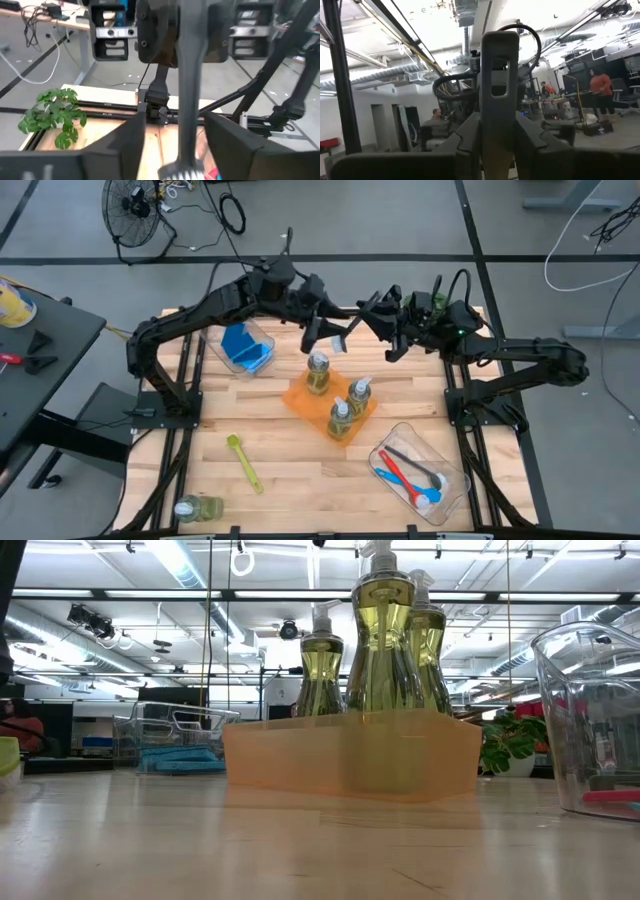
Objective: Pick & Place Kitchen Sink Supplies
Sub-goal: Put the gray dish brush into the bottom transparent bin
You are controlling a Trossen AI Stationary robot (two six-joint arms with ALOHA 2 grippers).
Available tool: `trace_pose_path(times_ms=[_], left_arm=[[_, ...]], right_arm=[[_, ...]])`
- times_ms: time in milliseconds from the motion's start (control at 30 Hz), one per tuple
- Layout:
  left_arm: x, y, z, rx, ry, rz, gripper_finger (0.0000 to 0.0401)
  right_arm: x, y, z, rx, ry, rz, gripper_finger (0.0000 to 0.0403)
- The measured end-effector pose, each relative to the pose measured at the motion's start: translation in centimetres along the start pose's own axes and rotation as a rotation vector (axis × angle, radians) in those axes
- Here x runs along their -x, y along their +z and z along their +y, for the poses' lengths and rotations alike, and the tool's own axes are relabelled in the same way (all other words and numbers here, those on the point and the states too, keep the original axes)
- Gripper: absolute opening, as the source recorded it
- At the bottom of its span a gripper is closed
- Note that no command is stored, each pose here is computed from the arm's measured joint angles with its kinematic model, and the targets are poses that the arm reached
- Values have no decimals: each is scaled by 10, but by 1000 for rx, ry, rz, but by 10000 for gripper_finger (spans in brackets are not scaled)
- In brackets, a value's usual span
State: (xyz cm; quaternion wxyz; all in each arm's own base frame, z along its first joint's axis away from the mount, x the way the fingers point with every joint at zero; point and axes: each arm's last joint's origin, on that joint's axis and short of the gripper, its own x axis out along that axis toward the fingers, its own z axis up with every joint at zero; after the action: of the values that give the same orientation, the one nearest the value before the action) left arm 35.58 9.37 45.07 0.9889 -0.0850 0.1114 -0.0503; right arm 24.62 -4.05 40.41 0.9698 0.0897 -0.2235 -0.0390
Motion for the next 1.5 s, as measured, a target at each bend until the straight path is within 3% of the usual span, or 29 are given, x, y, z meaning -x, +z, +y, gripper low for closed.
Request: trace_pose_path(times_ms=[233,600,933,1500], left_arm=[[40,19,-7,-23,-31,-64,278],[88,39,-15,-61,8,-164,280],[91,39,-14,-56,48,-170,280],[89,32,-11,86,95,-108,280]], right_arm=[[13,12,4,-66,1,44,75],[40,21,17,-379,257,313,75],[55,19,35,-405,443,466,75],[88,2,75,-471,651,806,75]])
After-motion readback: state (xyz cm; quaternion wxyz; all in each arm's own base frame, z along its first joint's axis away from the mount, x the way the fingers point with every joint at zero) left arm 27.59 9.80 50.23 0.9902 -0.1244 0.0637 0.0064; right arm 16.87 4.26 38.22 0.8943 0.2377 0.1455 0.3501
